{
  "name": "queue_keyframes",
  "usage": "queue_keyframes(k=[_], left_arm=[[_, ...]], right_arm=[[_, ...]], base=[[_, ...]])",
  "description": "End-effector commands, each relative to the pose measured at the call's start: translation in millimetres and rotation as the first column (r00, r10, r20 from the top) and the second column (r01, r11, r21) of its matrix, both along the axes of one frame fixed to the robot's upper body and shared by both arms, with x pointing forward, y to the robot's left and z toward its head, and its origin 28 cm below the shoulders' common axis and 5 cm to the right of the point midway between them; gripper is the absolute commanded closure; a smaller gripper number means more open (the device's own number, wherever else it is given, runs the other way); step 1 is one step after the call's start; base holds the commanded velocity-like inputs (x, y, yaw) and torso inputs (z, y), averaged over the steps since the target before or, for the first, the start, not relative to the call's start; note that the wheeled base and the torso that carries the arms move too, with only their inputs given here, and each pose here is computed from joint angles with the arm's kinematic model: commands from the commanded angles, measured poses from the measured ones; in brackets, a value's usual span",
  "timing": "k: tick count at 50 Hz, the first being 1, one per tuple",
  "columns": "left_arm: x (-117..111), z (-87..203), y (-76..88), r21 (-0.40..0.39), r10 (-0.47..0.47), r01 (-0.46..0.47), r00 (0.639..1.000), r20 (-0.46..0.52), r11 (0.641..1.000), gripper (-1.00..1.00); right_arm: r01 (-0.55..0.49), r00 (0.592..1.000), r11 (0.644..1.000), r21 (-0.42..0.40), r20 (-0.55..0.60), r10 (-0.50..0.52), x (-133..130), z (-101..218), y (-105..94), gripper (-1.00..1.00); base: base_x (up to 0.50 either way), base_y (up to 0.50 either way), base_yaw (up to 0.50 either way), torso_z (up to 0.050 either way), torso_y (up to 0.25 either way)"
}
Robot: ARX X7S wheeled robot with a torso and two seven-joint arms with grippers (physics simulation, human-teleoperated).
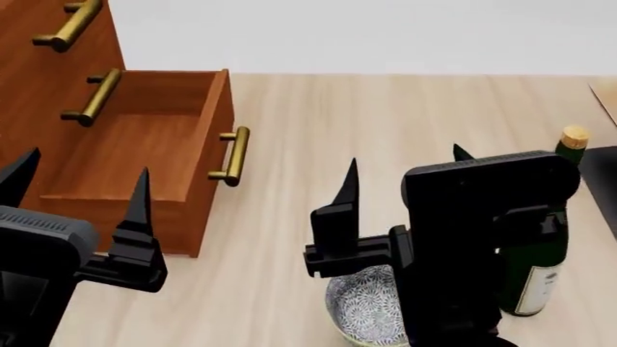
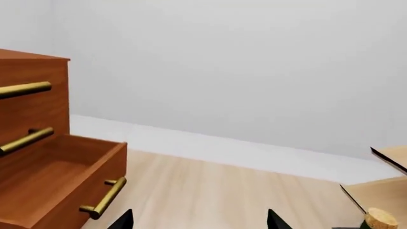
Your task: Put the bowl in the bottom drawer of the cabinet.
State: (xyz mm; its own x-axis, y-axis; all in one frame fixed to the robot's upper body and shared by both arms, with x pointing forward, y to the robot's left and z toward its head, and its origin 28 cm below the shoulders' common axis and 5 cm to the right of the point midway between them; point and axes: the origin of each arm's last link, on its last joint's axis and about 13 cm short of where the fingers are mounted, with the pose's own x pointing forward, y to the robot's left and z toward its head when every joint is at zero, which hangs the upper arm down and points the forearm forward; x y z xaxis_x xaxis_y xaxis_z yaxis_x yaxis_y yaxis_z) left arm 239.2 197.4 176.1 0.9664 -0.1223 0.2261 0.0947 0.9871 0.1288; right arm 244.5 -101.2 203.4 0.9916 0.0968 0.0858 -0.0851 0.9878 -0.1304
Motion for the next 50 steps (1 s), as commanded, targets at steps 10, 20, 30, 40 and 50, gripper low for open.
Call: queue_keyframes(k=[10,20,30,40,50], left_arm=[[0.6,-5.4,-0.1,-0.004,-0.015,0.015,1.000,-0.015,1.000,-1.00],[1.2,-0.2,0.3,-0.009,-0.015,0.015,0.999,-0.028,1.000,-1.00],[0.2,1.9,0.7,-0.015,-0.015,0.014,0.999,-0.029,1.000,-1.00],[0.8,1.3,0.5,-0.015,-0.013,0.012,0.999,-0.036,1.000,-1.00],[0.2,1.5,0.9,-0.017,-0.012,0.011,0.999,-0.035,1.000,-1.00]], right_arm=[[-0.005,1.000,1.000,0.006,-0.016,0.005,-1.1,-6.5,1.0,-1.00],[-0.003,1.000,1.000,0.005,-0.017,0.004,-1.3,-5.9,1.2,-1.00],[-0.008,1.000,1.000,0.010,-0.012,0.008,-2.0,-5.1,1.0,-1.00],[-0.006,1.000,1.000,0.007,-0.019,0.006,-0.8,-5.8,1.3,-1.00],[-0.009,1.000,1.000,0.006,-0.015,0.009,-1.2,-5.1,1.6,-1.00]], base=[[0.22,0.10,0.00,0.000,0.000],[0.22,0.02,0.00,0.000,0.001],[0.02,0.00,0.00,0.000,0.000],[0.00,0.00,0.00,0.000,0.000],[0.18,0.00,0.00,0.000,0.000]])
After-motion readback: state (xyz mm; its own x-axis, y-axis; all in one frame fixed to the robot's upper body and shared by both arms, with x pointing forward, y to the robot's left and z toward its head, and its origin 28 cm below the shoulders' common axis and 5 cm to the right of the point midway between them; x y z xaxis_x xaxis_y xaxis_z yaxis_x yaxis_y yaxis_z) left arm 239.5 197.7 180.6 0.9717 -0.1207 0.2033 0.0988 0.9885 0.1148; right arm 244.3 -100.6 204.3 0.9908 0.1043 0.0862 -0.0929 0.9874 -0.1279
